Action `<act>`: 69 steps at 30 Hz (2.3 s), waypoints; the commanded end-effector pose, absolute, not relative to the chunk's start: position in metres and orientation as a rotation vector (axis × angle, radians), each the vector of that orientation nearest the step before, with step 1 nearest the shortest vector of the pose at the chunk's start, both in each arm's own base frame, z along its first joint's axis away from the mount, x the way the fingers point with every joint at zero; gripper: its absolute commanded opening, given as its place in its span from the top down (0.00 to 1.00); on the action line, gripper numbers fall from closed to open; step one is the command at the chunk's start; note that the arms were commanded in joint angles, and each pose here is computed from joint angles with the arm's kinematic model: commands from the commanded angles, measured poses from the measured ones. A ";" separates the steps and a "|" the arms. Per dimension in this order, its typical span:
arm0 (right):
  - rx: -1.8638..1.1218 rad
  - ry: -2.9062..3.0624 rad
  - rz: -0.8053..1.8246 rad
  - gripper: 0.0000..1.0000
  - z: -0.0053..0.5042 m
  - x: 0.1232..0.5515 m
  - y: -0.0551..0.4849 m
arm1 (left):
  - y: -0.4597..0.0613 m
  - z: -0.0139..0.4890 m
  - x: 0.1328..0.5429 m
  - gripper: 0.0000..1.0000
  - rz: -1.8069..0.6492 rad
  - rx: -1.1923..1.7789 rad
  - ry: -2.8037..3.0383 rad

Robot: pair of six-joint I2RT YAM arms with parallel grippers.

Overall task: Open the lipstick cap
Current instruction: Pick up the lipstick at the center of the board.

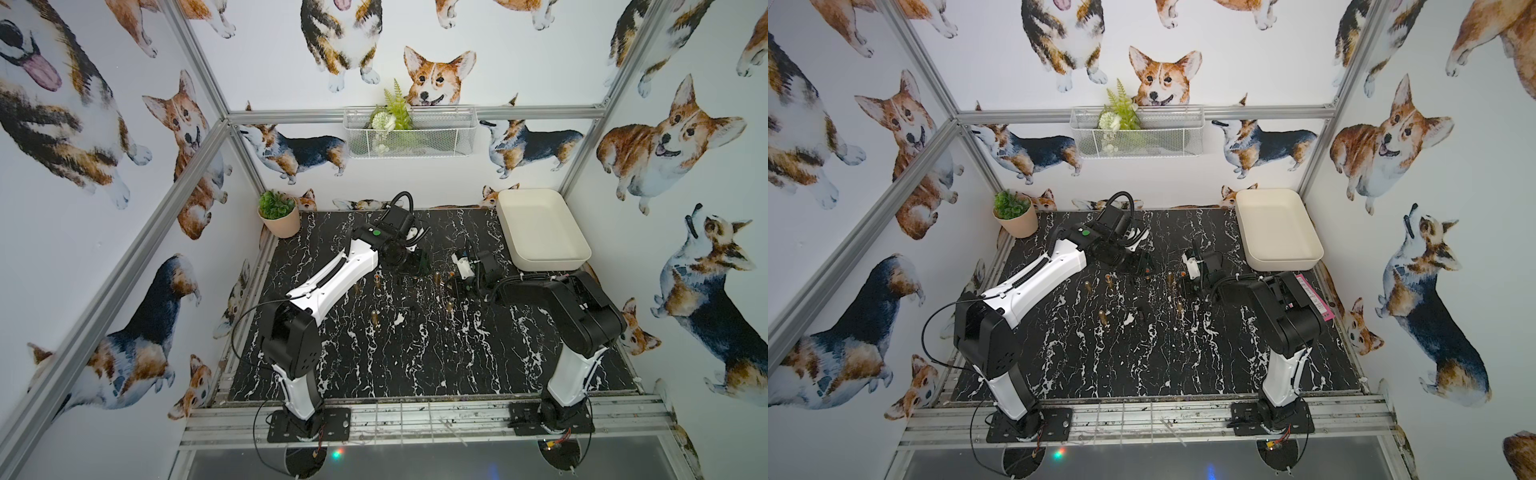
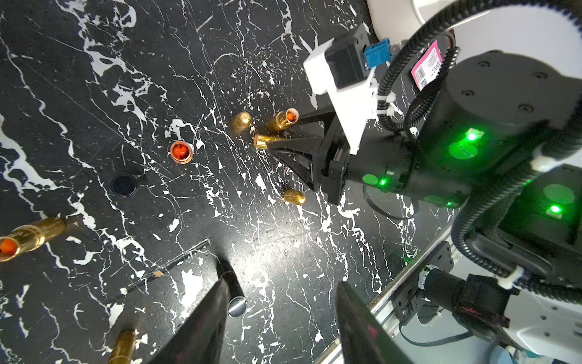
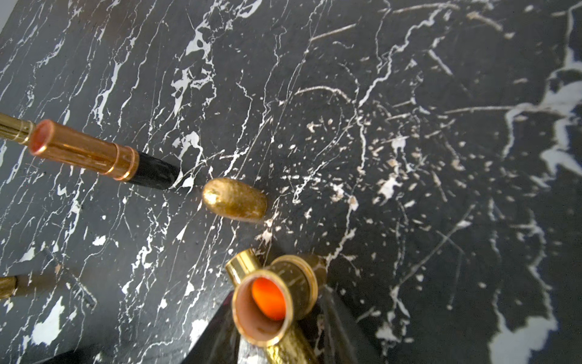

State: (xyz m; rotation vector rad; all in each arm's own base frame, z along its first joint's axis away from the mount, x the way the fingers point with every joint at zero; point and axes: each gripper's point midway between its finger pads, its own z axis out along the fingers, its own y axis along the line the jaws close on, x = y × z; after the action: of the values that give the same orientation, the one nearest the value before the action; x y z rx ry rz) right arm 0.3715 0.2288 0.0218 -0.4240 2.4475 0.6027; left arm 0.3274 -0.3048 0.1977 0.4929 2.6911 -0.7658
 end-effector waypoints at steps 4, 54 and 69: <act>-0.423 2.601 0.520 0.55 -0.001 0.341 0.211 | -0.303 0.201 0.328 0.43 -0.773 0.493 2.682; -0.523 2.467 0.454 0.85 0.109 0.306 0.207 | -0.308 0.226 0.324 0.43 -1.015 0.430 2.650; -0.619 2.264 0.490 0.85 0.207 0.237 0.211 | -0.347 0.252 0.291 0.38 -1.300 0.620 2.635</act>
State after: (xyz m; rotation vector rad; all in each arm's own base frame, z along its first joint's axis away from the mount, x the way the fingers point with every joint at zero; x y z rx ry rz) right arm 0.2462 0.2180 0.2072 -0.6233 2.2409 0.5189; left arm 0.3036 -0.3415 0.2495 0.5721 2.6270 -1.2428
